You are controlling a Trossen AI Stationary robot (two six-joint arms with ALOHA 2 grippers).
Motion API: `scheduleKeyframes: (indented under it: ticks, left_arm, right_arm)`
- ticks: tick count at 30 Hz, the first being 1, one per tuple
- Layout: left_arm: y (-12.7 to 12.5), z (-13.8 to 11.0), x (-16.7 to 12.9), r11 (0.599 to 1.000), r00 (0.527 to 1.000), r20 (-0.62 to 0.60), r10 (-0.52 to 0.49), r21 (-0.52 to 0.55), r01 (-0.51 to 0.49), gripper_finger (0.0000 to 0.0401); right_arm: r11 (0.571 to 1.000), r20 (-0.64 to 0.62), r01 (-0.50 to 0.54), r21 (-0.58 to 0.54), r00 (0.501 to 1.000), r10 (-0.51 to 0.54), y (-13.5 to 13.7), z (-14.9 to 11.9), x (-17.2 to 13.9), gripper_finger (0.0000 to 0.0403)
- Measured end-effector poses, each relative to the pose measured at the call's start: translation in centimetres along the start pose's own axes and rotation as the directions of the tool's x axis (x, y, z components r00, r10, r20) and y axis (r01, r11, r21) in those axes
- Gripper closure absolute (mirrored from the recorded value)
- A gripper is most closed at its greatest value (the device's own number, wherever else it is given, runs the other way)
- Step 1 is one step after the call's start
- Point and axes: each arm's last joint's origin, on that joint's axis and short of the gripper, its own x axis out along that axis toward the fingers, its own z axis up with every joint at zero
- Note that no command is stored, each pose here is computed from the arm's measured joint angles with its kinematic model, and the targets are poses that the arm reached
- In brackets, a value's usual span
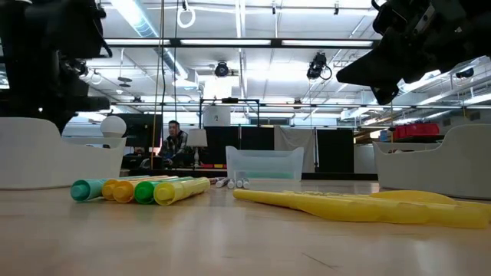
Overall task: Pick & Place Markers
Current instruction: Put the orange marker pen into the white bin
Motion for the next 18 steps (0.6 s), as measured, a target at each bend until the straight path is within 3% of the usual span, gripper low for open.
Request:
scheduleKeyframes:
  ticks: [10,18]
  left_arm:
    - [-0.1,0.9,0.3,1.0,1.0,-0.002,0.021,-0.019,-0.021,0.0361]
    - [-0.2,1.4,0.6,0.998,0.995,-0.084,0.052,-0.024,-0.054,0.036]
  right_arm:
    - [1.0,-0.002,0.001,-0.001,1.0,-0.001,0.0,0.0,0.0,0.0396]
    - [1.0,-0.004,0.001,-0.01,1.0,-0.001,0.0,0.0,0.0,0.0396]
